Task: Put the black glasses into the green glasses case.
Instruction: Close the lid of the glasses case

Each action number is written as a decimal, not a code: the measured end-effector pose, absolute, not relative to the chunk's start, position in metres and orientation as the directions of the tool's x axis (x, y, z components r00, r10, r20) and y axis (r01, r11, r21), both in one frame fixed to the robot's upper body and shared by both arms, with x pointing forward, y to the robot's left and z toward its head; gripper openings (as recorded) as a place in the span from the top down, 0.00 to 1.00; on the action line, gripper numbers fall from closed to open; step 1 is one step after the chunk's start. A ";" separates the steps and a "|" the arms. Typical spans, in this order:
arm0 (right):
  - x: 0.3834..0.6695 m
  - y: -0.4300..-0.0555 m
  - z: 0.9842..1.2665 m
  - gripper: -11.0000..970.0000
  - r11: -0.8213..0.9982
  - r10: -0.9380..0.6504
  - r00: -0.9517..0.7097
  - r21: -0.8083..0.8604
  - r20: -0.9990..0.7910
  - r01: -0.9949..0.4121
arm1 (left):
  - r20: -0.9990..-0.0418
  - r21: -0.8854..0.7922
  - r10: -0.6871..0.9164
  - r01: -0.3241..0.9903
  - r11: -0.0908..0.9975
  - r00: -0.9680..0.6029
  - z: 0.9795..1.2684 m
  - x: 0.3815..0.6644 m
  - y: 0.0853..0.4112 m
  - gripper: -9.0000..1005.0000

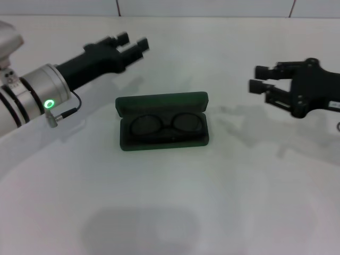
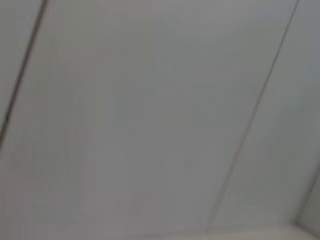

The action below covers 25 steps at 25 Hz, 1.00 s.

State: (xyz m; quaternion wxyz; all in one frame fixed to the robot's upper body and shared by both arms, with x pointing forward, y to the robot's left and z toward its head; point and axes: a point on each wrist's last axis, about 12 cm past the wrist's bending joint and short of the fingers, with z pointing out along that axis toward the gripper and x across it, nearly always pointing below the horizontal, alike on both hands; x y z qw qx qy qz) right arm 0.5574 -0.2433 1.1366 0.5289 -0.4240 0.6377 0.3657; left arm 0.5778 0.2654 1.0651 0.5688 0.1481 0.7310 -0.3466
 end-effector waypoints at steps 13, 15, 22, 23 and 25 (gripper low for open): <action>0.556 -0.272 1.118 0.54 0.497 -0.064 -0.172 0.118 -0.983 -0.860 | -0.851 -0.395 -0.020 0.615 0.682 -0.524 1.077 0.597 0.265 0.35; 0.555 -0.274 1.117 0.49 0.504 -0.062 -0.170 0.116 -0.983 -0.856 | -0.841 -0.389 0.011 0.619 0.682 -0.541 1.076 0.597 0.262 0.35; 0.552 -0.277 1.111 0.40 0.518 -0.058 -0.182 0.126 -0.982 -0.846 | -0.828 -0.377 0.068 0.644 0.666 -0.556 1.074 0.597 0.253 0.35; 0.552 -0.277 1.111 0.40 0.520 -0.058 -0.181 0.125 -0.982 -0.845 | -0.828 -0.377 0.073 0.647 0.663 -0.556 1.074 0.597 0.252 0.35; 0.552 -0.278 1.110 0.40 0.521 -0.059 -0.180 0.124 -0.982 -0.844 | -0.826 -0.377 0.081 0.654 0.656 -0.558 1.075 0.598 0.249 0.35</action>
